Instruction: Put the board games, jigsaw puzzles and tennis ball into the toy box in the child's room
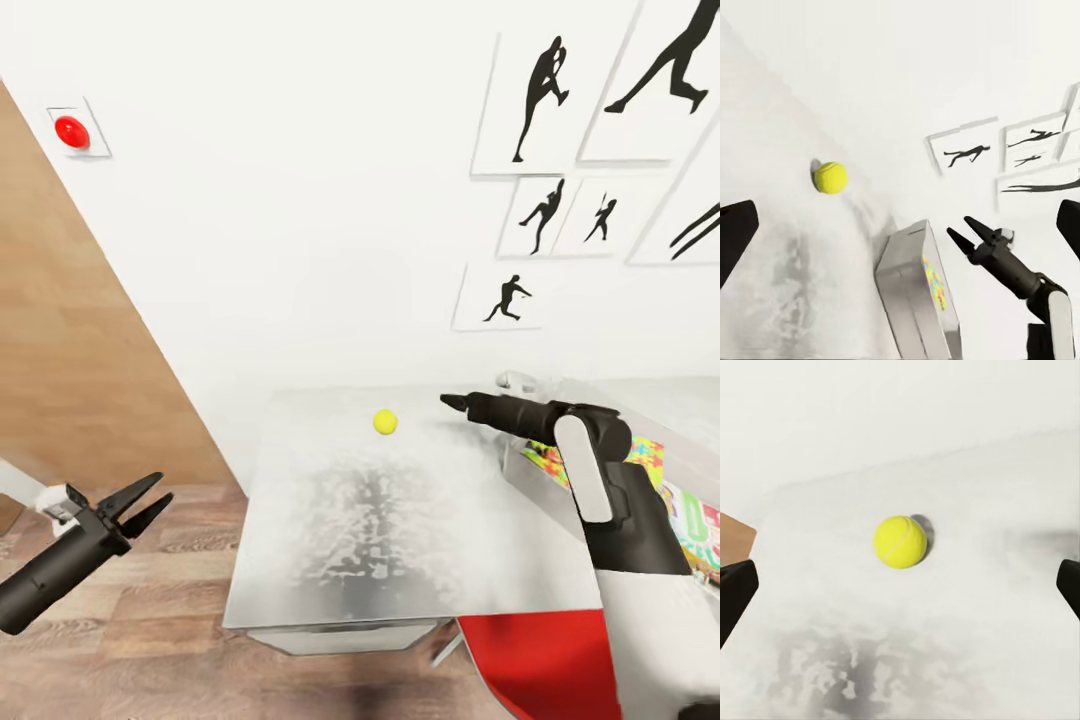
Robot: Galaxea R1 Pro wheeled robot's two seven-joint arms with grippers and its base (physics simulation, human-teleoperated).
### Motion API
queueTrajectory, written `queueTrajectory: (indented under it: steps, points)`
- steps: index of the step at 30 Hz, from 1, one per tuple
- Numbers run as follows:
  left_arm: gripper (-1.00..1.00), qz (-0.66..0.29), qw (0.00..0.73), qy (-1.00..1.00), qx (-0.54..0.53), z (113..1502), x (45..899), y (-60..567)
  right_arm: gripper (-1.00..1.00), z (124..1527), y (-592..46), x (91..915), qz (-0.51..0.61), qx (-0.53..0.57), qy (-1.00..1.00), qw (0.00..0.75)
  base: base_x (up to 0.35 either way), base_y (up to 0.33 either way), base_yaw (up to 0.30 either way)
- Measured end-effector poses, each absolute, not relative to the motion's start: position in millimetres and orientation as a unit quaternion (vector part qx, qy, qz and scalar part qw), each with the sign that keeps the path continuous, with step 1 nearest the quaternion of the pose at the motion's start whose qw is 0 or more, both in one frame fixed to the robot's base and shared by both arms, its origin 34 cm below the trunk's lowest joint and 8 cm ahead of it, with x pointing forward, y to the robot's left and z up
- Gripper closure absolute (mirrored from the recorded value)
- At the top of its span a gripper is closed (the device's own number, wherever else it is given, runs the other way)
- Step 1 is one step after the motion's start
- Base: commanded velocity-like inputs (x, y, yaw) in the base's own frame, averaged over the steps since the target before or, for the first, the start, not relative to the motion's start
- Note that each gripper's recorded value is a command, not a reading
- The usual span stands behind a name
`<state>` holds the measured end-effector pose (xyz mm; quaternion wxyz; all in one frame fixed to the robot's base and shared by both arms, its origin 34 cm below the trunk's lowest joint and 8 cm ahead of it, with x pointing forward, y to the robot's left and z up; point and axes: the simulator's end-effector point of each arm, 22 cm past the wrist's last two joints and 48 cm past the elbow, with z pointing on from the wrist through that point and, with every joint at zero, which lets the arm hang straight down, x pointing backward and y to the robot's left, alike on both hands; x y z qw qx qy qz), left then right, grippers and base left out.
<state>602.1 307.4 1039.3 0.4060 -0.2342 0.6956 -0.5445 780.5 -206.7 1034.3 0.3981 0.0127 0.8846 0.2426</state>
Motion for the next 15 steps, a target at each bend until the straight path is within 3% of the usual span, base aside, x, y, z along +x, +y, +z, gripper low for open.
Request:
queueTrajectory:
  steps: [15]
  points:
    - [-1.00,-0.456,0.408,0.723,-0.321,982.3,504.2,371.9,-1.00,1003.3,-156.5,851.0,0.220,0.014,0.912,0.346,0.000,0.000,0.019]
